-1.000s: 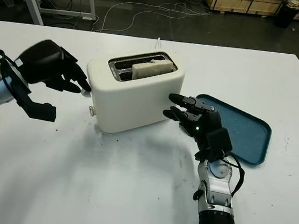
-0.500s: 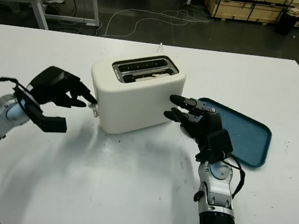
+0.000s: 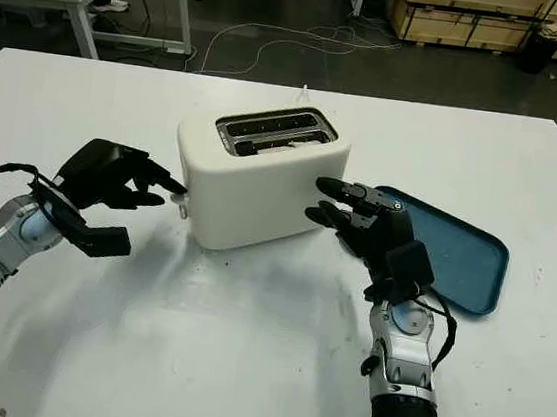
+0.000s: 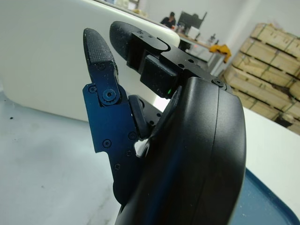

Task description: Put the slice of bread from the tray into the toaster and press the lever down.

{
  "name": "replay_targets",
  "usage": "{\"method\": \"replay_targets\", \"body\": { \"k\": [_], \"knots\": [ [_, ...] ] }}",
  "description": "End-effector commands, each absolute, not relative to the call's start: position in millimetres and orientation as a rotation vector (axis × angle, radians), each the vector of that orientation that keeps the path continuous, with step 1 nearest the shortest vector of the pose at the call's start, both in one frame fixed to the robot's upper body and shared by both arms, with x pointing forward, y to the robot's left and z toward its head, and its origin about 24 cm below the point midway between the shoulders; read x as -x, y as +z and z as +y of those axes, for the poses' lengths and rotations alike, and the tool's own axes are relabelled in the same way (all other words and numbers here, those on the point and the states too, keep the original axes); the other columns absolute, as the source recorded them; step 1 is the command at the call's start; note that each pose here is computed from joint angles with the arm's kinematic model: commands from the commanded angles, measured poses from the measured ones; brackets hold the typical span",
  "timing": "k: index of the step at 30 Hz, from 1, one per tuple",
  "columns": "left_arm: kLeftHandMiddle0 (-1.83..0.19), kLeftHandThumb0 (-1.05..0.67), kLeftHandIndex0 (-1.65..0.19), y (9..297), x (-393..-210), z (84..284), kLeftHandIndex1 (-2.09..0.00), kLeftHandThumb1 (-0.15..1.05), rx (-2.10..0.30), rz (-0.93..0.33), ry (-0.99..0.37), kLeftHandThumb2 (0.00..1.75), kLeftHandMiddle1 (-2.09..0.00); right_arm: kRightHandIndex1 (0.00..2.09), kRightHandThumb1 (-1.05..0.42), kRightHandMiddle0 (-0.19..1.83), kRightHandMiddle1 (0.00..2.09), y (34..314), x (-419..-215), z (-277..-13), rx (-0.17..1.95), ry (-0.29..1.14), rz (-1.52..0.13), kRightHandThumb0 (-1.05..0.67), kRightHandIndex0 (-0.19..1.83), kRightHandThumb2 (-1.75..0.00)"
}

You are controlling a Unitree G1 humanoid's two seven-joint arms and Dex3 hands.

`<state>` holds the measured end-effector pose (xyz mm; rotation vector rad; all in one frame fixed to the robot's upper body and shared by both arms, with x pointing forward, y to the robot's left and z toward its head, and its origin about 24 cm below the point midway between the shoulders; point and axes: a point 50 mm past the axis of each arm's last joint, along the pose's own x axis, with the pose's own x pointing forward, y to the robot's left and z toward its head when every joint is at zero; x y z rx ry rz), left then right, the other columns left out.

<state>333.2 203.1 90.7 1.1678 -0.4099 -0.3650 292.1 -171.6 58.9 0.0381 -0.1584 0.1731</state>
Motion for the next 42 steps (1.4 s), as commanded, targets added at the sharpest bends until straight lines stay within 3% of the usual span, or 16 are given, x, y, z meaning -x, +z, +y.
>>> {"method": "replay_targets", "body": {
  "k": [1, 15, 18, 24, 27, 31, 42],
  "knots": [
    [-0.83, -0.06, -1.20, 33, -311.5, 177.0, -0.01, 0.81, -1.237, -0.241, -0.644, 0.00, -1.34, 0.00, -0.92, 1.13, 0.00, 59, -291, -172, -0.048, 0.172, -0.169, -0.54, 1.27, -0.01],
    [-0.88, -0.06, -1.22, 45, -315.0, 174.2, -0.01, 0.79, -1.199, -0.308, -0.614, 0.00, -1.28, 0.00, -0.92, 1.13, 0.00, 59, -292, -171, -0.046, 0.171, -0.164, -0.53, 1.27, -0.01],
    [-0.84, -0.05, -1.24, 61, -318.7, 175.3, -0.02, 0.79, -1.148, -0.369, -0.542, 0.00, -1.43, 0.00, -0.92, 1.13, 0.00, 59, -292, -171, -0.048, 0.174, -0.166, -0.53, 1.27, -0.01],
    [-0.83, -0.06, -1.23, 103, -322.2, 184.5, -0.01, 0.83, -1.093, -0.497, -0.380, 0.01, -1.37, 0.00, -0.92, 1.13, 0.00, 59, -292, -170, -0.051, 0.177, -0.163, -0.53, 1.27, 0.00],
    [-0.81, -0.08, -1.23, 119, -320.8, 191.2, -0.01, 0.83, -1.062, -0.538, -0.305, 0.01, -1.46, 0.00, -0.92, 1.13, 0.00, 59, -292, -170, -0.052, 0.178, -0.161, -0.53, 1.27, 0.00],
    [-0.79, -0.09, -1.22, 136, -315.8, 200.0, 0.00, 0.85, -1.035, -0.583, -0.228, 0.01, -1.54, 0.00, -0.92, 1.13, 0.00, 59, -292, -169, -0.050, 0.180, -0.161, -0.53, 1.27, 0.00],
    [-0.79, -0.07, -1.20, 169, -290.7, 218.2, 0.00, 0.84, -0.950, -0.659, -0.056, 0.00, -1.45, 0.00, -0.92, 1.13, 0.00, 58, -292, -170, -0.054, 0.179, -0.160, -0.54, 1.27, 0.00]
  ]
}}
